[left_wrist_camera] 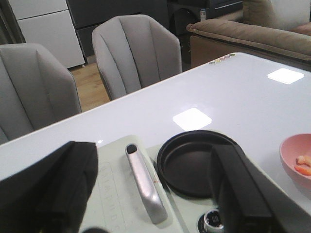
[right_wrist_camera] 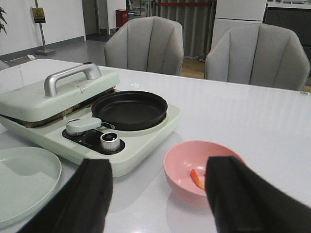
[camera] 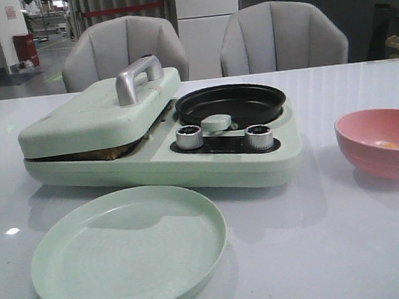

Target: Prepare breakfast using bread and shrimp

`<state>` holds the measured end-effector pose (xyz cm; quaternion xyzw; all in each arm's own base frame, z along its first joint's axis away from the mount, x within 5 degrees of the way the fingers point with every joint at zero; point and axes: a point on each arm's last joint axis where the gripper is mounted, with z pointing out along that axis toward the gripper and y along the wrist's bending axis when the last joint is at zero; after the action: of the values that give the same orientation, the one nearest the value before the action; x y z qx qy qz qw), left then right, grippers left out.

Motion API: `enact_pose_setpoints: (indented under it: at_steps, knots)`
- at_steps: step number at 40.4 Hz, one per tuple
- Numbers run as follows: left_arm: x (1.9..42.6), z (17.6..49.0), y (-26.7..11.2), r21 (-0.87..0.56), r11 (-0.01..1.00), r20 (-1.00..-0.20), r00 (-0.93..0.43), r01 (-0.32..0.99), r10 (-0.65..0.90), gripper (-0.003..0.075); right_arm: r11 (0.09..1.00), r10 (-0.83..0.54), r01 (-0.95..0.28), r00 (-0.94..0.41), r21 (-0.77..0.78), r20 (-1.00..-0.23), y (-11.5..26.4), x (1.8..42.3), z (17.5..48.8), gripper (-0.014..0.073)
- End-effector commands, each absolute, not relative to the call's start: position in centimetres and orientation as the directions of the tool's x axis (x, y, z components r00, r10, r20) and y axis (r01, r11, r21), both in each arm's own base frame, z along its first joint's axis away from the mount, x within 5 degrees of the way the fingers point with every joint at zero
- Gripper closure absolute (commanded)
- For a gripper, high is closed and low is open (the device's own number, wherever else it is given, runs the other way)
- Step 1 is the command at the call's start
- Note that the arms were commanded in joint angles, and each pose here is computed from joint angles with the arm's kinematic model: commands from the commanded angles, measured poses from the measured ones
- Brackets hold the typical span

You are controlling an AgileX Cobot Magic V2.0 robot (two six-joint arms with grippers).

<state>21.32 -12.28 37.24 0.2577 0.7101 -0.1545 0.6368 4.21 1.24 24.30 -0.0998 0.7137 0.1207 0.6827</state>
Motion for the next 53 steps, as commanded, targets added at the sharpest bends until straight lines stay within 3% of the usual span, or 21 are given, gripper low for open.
enact_pose_setpoints:
  at_steps: [1, 15, 26, 35, 43, 53]
  knots:
    - [19.8, 37.8, -11.3, 0.113, 0.837, -0.989, -0.023, 0.536, 0.148, 0.0201, 0.952, 0.035, -0.306, 0.060, 0.015, -0.998, 1.2, 4.1, 26.0, 0.0073]
    - [16.6, 34.1, -9.7, 0.155, 0.818, -0.975, -0.047, 0.554, 0.217, 0.0201, 0.952, 0.035, -0.306, 0.060, 0.015, -0.998, 1.2, 4.1, 26.0, 0.0073]
    - [12.1, 35.9, -8.9, 0.264, 0.703, -0.961, 0.120, 0.660, 0.249, 0.0201, 0.952, 0.035, -0.306, 0.060, 0.015, -0.998, 1.2, 4.1, 26.0, 0.0073]
    - [9.2, 36.3, -7.2, 0.414, 0.658, -0.905, 0.204, 0.629, 0.374, 0.0201, 0.952, 0.035, -0.306, 0.060, 0.015, -0.998, 1.2, 4.1, 26.0, 0.0073]
    - [7.9, 36.2, -5.5, 0.278, 0.760, -0.952, 0.061, 0.587, 0.301, 0.0201, 0.952, 0.035, -0.306, 0.060, 0.015, -0.998, 1.2, 4.1, 26.0, 0.0073]
    - [6.6, 34.3, -2.6, 0.158, 0.890, -0.931, -0.236, 0.429, 0.279, 0.0202, 0.952, 0.035, -0.306, 0.060, 0.015, -0.998, 1.2, 4.1, 26.0, 0.0073]
